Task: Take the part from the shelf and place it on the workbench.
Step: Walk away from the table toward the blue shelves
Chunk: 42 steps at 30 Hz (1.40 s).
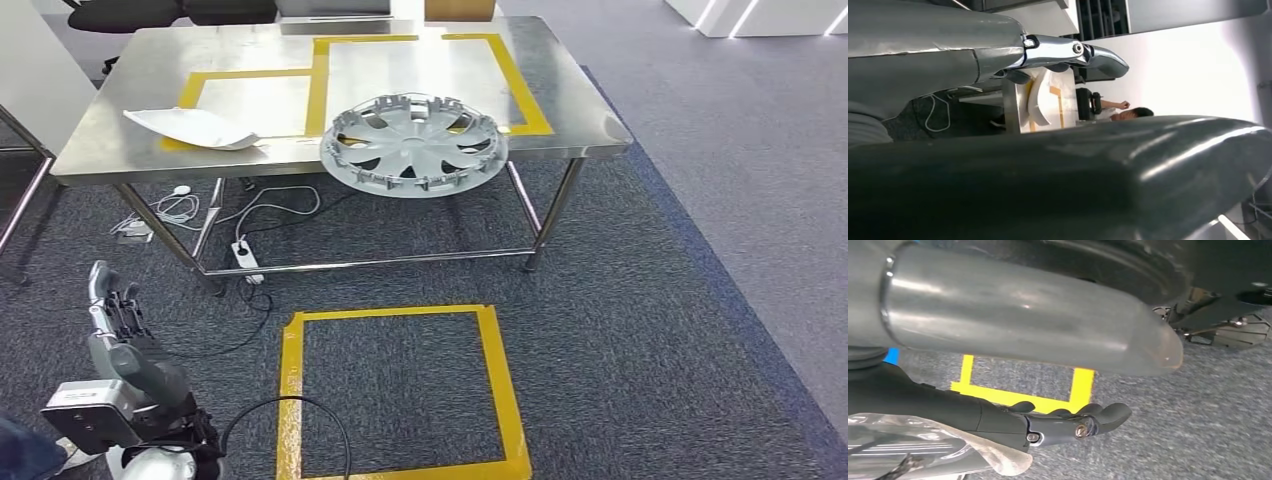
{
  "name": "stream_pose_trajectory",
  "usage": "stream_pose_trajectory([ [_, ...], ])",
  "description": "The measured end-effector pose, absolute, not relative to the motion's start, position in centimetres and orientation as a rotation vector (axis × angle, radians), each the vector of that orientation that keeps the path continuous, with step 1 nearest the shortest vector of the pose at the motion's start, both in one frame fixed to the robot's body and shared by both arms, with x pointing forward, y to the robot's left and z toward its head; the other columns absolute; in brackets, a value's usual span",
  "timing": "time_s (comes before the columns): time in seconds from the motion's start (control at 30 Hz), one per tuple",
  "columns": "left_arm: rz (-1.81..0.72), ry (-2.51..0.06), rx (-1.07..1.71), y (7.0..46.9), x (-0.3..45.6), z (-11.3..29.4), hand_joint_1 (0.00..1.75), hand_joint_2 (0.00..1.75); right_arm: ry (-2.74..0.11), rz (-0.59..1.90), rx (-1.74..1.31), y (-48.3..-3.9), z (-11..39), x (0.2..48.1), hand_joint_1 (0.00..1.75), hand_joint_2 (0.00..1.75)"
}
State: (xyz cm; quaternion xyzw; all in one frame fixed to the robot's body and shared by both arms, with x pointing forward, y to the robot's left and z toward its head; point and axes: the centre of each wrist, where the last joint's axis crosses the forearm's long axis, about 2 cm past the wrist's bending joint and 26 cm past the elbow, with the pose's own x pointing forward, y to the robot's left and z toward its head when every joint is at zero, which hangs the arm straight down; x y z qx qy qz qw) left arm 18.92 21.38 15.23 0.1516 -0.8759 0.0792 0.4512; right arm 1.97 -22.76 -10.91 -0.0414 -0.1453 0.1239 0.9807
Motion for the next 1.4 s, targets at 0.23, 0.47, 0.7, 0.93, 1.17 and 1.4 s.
stream_pose_trajectory([
  [0.23,0.192,-2.160,0.374,21.38,18.88,15.19,0.00,0.00,-0.291,0.243,-0.067,-22.78,-10.94,1.82,0.00,0.00],
  [0.47,0.184,-2.158,0.375,21.36,18.92,15.23,0.00,0.00,-0.288,0.232,-0.056,-22.80,-10.93,1.98,0.00,0.00],
  [0.7,0.177,-2.156,0.379,21.38,18.88,15.19,0.00,0.00,-0.281,0.231,-0.054,-22.76,-10.93,1.98,0.00,0.00],
  [0.93,0.169,-2.157,0.381,21.36,19.02,15.27,0.00,0.00,-0.268,0.229,-0.055,-22.70,-10.91,2.10,0.00,0.00],
  [1.17,0.169,-2.151,0.381,21.30,18.96,15.19,0.00,0.00,-0.257,0.223,-0.057,-22.71,-10.91,2.09,0.00,0.00],
  [1.4,0.169,-2.147,0.383,21.30,18.95,15.16,0.00,0.00,-0.254,0.217,-0.058,-22.73,-10.91,2.16,0.00,0.00],
])
